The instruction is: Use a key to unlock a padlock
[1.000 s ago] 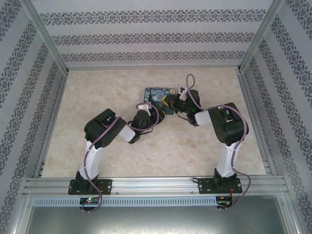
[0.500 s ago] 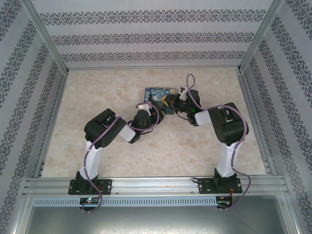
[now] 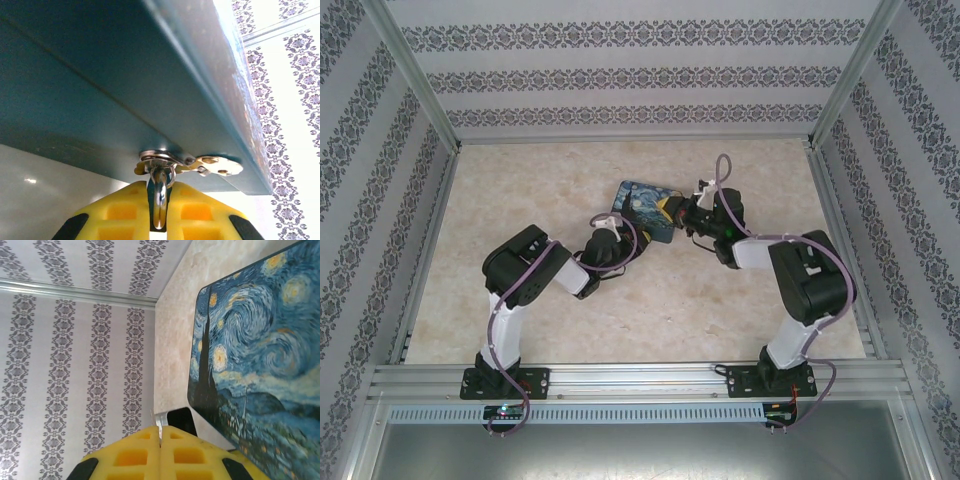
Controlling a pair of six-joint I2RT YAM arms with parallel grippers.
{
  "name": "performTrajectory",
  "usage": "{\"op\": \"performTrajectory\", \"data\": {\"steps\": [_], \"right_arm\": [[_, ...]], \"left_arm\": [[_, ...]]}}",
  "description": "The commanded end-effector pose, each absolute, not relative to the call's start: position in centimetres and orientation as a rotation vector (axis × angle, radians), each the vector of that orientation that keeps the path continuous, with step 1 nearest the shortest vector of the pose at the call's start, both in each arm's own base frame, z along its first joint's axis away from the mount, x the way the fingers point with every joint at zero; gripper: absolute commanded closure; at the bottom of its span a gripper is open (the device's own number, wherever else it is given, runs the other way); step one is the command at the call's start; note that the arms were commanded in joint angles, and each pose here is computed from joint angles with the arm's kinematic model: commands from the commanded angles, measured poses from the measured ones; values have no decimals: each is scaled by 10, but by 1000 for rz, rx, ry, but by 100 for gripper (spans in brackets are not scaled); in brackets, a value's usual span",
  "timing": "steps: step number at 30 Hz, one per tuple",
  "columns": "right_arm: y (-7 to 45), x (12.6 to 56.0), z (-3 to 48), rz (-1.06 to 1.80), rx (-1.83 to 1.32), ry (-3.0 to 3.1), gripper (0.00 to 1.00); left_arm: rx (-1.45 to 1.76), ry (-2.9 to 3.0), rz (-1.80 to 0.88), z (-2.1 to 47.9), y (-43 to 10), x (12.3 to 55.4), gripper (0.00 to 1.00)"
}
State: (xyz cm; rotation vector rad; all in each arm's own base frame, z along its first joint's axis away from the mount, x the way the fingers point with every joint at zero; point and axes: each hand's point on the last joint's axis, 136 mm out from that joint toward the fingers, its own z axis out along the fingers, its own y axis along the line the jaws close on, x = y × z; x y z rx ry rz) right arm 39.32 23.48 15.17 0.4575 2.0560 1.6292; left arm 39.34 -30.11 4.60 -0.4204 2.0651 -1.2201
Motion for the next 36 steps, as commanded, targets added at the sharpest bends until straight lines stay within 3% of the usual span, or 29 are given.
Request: {"op": "performTrajectory", "data": {"steps": [1,14,36], "right_arm": [[227,370,150,1622,402,2057,100],[217,273,83,1534,436,2251,100],[238,284,58,1612,640,2207,100]], "left_arm": [[-480,2155,-1188,32,-288,381,100],[-433,2236,-1351,66,-296,364,100],[-485,2182,-1576,92,-302,350,100]]}}
